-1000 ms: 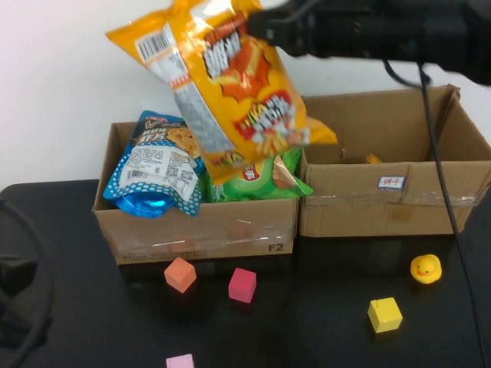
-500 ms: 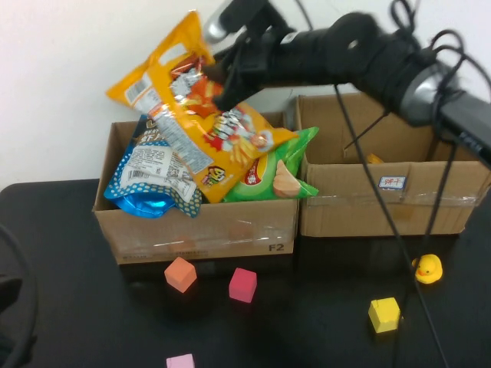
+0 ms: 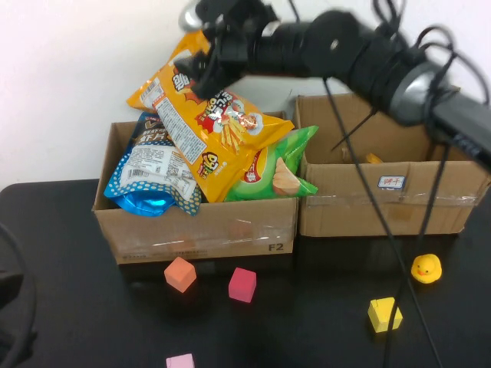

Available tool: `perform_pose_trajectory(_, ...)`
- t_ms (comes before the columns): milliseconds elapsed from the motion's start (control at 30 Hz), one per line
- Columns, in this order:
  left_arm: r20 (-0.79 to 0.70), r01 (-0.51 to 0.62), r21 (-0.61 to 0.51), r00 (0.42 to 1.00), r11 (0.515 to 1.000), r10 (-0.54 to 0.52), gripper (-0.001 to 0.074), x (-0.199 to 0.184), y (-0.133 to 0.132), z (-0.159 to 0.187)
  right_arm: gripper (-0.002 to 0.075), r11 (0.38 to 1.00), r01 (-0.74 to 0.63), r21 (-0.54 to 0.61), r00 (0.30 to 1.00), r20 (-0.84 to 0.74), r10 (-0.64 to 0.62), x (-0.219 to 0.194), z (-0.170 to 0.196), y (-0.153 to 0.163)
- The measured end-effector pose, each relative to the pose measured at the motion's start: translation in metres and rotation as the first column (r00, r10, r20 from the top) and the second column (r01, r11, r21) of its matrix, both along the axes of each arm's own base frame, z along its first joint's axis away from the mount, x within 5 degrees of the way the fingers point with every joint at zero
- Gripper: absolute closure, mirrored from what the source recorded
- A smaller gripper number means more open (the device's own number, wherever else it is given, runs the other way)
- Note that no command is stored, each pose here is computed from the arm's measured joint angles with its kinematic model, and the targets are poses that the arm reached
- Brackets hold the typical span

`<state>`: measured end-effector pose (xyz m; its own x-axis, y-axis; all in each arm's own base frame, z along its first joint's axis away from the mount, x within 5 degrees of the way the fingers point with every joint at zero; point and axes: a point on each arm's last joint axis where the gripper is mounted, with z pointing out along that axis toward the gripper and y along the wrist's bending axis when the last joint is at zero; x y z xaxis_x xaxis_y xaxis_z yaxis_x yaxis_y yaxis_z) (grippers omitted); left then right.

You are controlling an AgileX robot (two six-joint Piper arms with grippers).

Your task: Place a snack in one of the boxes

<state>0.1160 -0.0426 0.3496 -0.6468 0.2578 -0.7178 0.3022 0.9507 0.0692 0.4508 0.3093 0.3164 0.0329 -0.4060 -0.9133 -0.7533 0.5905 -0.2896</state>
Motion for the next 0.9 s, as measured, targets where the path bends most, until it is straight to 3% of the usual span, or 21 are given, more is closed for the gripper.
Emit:
perform_pose_trajectory(167, 0.115, -0.036, -0.024, 0.993, 0.999, 0.038, 0.0736, -0.002, 0.006, 0.010, 0.0208, 0.999, -0.012, 0.043, 0.999, -0.037, 0.013, -0.023, 0.049, -0.013)
perform_pose_trajectory(267, 0.218, -0.127, -0.040, 0.967, 0.991, 0.133, 0.0736, -0.011, 0.021, 0.020, 0.0230, 1.000, 0.002, -0.018, 0.997, -0.074, -0.003, -0.039, 0.074, -0.028)
perform_pose_trajectory(367, 0.324, -0.197, -0.068, 0.923, 0.978, 0.209, 0.0736, -0.025, 0.036, 0.031, 0.0345, 0.990, 0.069, -0.124, 0.990, -0.112, -0.083, -0.056, 0.094, -0.049)
perform_pose_trajectory(500, 0.402, -0.214, -0.165, 0.877, 0.963, 0.264, 0.0736, -0.047, 0.049, 0.034, 0.0615, 0.940, 0.150, -0.306, 0.969, -0.144, -0.202, -0.078, 0.112, -0.078)
perform_pose_trajectory(633, 0.449, -0.183, -0.253, 0.847, 0.950, 0.283, 0.0736, -0.057, 0.052, 0.008, 0.0704, 0.892, 0.213, -0.398, 0.937, -0.177, -0.303, -0.101, 0.133, -0.104)
perform_pose_trajectory(900, 0.467, -0.117, -0.241, 0.856, 0.963, 0.221, 0.0736, -0.052, 0.044, -0.075, 0.0720, 0.949, 0.201, -0.242, 0.952, -0.181, -0.248, -0.167, 0.183, -0.136)
